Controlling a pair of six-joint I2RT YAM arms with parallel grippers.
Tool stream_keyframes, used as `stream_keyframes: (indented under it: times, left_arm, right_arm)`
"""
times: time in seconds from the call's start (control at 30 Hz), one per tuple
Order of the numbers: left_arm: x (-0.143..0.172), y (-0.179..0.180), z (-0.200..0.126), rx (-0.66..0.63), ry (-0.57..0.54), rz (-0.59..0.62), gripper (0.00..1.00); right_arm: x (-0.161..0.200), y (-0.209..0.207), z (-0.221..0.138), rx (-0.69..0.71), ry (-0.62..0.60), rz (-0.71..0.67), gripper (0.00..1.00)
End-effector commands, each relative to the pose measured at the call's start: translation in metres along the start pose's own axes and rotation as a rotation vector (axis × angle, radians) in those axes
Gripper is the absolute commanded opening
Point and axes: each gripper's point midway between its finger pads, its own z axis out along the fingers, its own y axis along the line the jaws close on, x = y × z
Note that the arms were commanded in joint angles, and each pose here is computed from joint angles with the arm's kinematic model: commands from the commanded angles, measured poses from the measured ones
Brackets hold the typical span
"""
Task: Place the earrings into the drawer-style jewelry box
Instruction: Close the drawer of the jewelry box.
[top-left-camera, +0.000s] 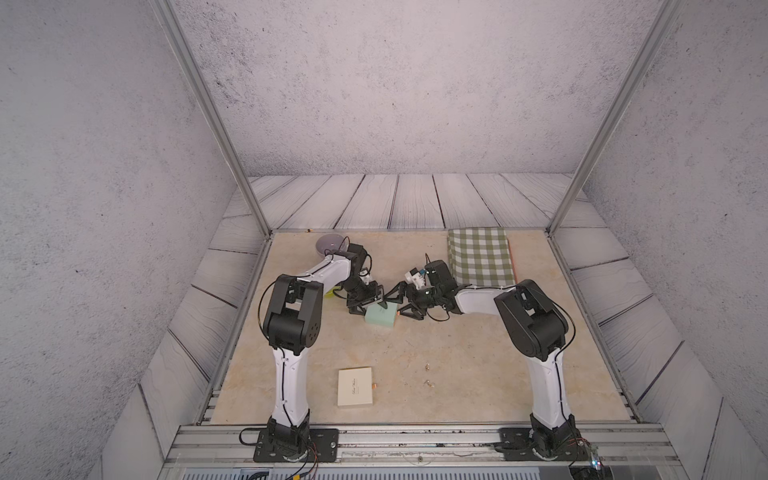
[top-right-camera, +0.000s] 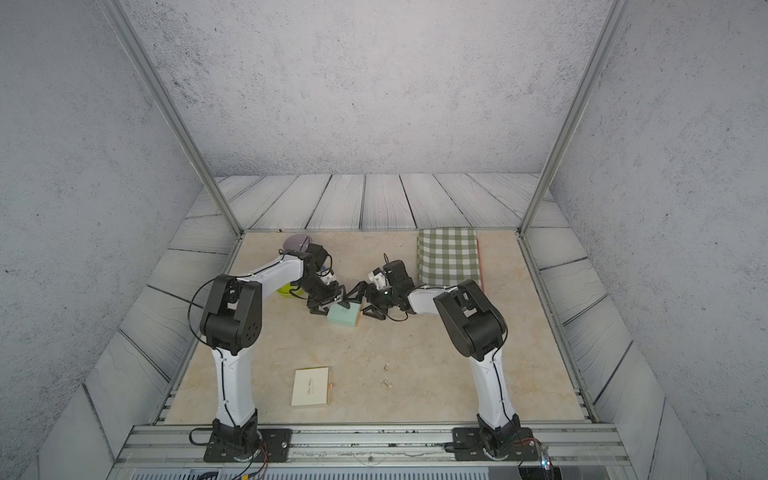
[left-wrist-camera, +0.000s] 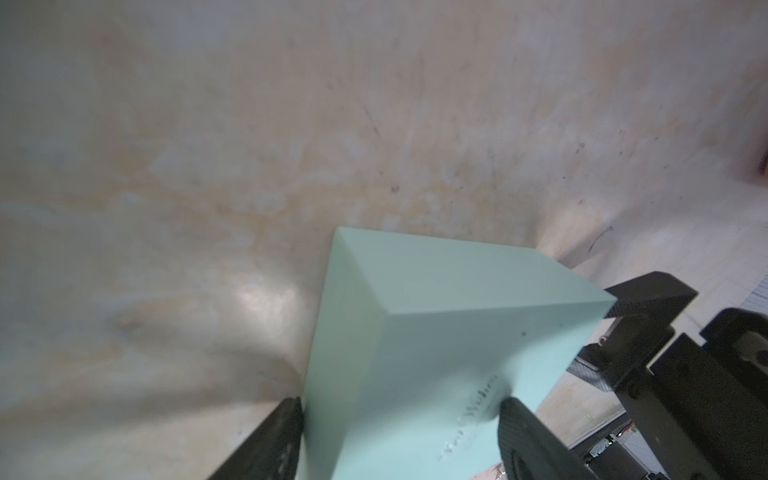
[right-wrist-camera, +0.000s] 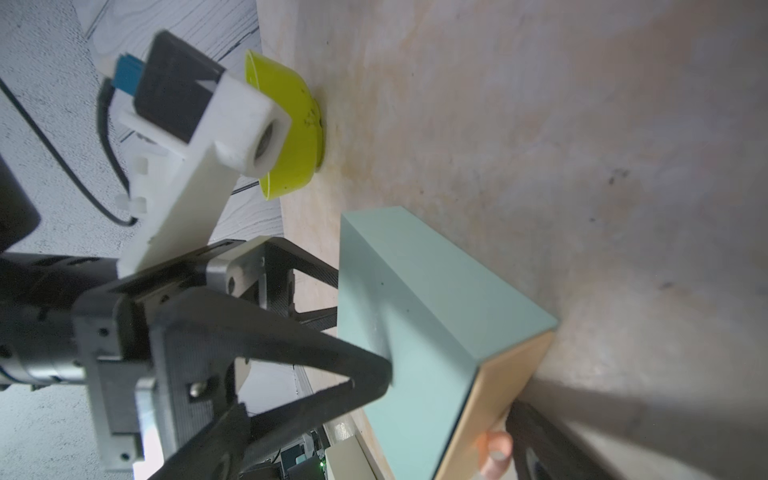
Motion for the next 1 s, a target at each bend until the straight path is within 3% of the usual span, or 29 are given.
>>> stream_keyframes:
  times: [0.0,0.23,0.43,0.57,0.8,0.97]
  left_arm:
    - [0.004,-0.01,-0.002,0.029,-0.001,0.011,0.77]
    - [0.005,-0.004,-0.008,-0.008,-0.011,0.008,0.77]
    - [0.012,0.014,-0.037,-0.077,-0.09,-0.027,0.78]
    - [0.038,0.002,-0.043,-0.026,-0.104,-0.012,0.79]
    - [0.096,-0.041,-0.001,0.073,-0.024,0.07,0.8]
    - [0.084,-0.044,0.015,0.048,-0.016,0.088,0.8]
  right_arm:
    - [0.0,0.015,0.007,-0.04,0.014,-0.024,0.99]
    - [-0.003,0.006,-0.002,-0.008,0.01,-0.024,0.99]
    - [-0.009,-0.003,-0.062,0.12,-0.052,-0.09,0.99]
    - [0.007,-0.005,-0.099,0.211,-0.068,-0.153,0.99]
    - [0.058,-0.033,-0.125,0.292,-0.044,-0.152,0.99]
    - [0.064,-0.038,-0.132,0.288,-0.062,-0.147,0.99]
